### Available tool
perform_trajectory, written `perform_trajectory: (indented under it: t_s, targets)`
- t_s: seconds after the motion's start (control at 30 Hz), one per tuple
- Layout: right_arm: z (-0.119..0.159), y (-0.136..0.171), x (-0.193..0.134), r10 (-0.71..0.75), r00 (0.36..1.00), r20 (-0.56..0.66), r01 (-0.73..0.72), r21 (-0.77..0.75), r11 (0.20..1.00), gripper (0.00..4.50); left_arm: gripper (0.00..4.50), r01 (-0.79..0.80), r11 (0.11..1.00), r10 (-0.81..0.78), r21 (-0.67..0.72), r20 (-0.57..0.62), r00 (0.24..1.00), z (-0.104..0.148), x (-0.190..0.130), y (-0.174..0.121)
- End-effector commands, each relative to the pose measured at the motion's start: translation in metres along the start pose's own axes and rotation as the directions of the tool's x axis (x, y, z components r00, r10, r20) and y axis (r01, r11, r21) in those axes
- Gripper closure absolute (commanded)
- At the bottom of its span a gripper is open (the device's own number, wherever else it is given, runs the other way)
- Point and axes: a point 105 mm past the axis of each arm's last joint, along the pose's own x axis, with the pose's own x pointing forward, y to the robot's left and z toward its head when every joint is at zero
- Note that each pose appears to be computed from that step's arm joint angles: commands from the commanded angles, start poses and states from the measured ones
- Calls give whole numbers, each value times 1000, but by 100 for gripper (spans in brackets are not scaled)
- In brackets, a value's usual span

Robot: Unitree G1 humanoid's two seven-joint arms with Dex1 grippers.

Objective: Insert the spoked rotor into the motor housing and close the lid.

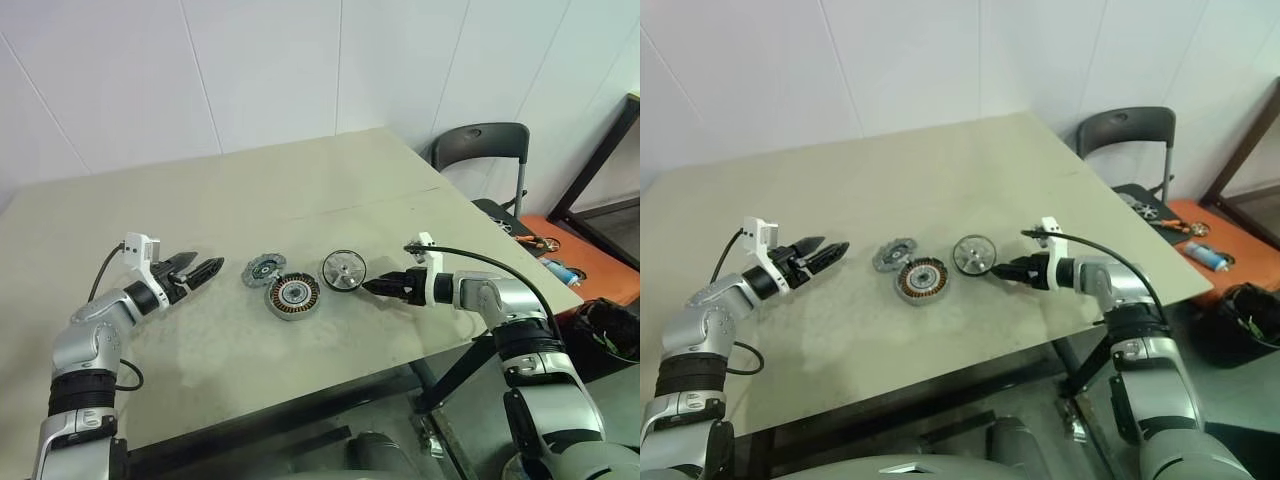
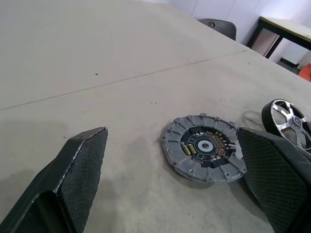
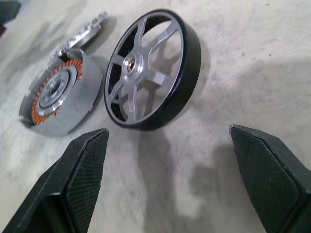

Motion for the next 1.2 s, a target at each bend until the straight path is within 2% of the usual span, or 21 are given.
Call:
perform_trajectory:
  t_s: [0.03,0.5,0.6,0.73,0.83,1.2]
  targets:
    - [11,9,13,22,999,38,-22,-11,1000,33,0,10,999,-11,38,35,999,12,1,-4]
    - [6,17,41,27,999,39,-26,-24,999,33,0,9,999,-9,45,16,1000,5,3,-6]
    - [10,19,40,31,998,46,-30,-42,999,94,0,5,999,-6,45,16,1000,4,3,-5]
    - [14,15,38,11,998,58,-7,-59,998,231,0,3,999,-3,43,17,1000,3,4,-5]
    - [7,10,38,-16,1000,23,17,-76,997,329,0,0,999,0,40,15,1000,1,4,-6]
    - [2,10,38,-19,1000,-5,19,-82,996,329,0,-10,999,9,43,20,1000,0,4,-5]
